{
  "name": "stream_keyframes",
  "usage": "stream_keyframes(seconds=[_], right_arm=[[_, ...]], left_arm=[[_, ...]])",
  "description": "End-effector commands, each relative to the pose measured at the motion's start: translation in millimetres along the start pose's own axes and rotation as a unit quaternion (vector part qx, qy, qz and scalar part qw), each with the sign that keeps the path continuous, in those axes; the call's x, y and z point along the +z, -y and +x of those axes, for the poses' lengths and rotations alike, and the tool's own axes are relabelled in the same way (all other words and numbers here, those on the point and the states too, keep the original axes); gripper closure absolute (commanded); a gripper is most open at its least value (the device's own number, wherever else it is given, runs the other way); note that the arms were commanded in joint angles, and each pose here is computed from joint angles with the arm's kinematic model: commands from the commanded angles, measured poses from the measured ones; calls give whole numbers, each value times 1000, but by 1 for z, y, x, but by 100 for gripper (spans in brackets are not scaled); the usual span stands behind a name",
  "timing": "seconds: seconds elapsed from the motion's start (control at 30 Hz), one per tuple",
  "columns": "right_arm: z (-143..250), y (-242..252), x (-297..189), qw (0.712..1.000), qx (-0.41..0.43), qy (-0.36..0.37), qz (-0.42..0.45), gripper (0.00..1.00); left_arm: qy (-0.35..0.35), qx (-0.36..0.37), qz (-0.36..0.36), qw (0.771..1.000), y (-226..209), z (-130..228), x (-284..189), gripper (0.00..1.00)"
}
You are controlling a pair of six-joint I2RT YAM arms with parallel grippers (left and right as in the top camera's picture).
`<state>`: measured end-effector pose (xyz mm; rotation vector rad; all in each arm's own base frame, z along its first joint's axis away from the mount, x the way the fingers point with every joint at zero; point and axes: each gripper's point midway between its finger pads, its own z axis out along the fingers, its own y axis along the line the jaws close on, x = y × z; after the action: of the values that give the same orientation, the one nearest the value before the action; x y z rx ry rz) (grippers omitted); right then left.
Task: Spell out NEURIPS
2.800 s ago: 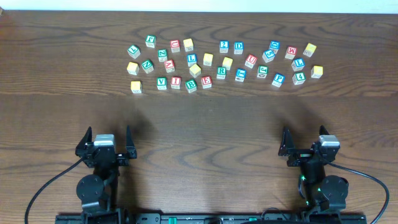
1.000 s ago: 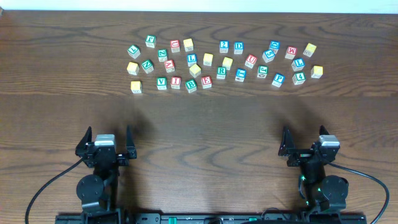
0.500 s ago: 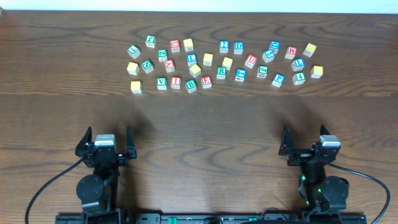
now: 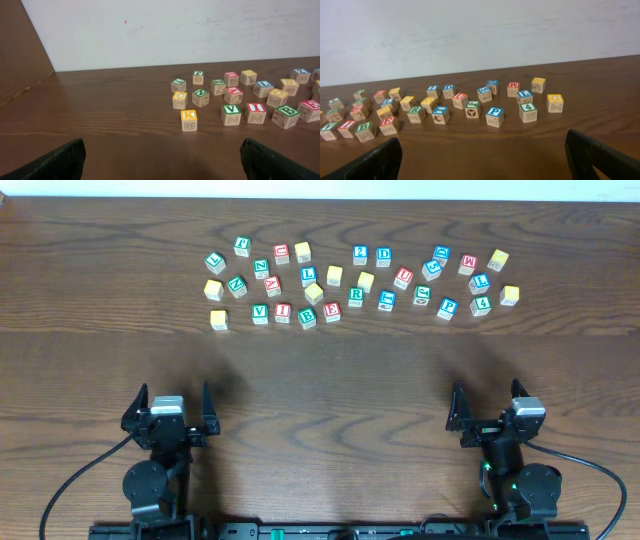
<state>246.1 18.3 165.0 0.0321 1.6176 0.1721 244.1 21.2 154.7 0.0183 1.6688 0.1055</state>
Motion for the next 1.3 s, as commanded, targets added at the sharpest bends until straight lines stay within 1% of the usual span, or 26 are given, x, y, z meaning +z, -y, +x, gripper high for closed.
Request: stream_keyframes(seconds=[0.0,0.27,0.47,0.57,0.63,0.83,1.0,1.13,1.27], right_arm=[[-8,-2,-1,1000,2,7,-4,1],[-30,-4,2,1000,2,-6,-3,1],[-54,-7,16,999,-10,-36,0,1],[-66,-17,26,998,-8,-55,-25,1],[-77,-25,36,996,-5,-72,-43,1],[-93,-25,65,989,4,-142,-36,1],[-106,-37,93,979,16,-195,-64,1],[-108,-43,117,966,27,-245,-80,1],[-105,-46,137,953,26,-288,-89,1]], left_arm=[[-23,-6,-1,1000,-1,10,0,2],[-38,-8,0,999,-2,-7,2,2],[-47,-9,1,999,-6,-40,8,2],[-59,-30,3,998,-7,-58,14,3],[-79,-40,4,996,-9,-71,21,2],[-133,-48,29,989,-6,-102,42,3],[-196,-58,36,978,-9,-125,62,2],[-250,-73,72,963,0,-141,78,2],[-303,-86,94,944,6,-148,95,2]])
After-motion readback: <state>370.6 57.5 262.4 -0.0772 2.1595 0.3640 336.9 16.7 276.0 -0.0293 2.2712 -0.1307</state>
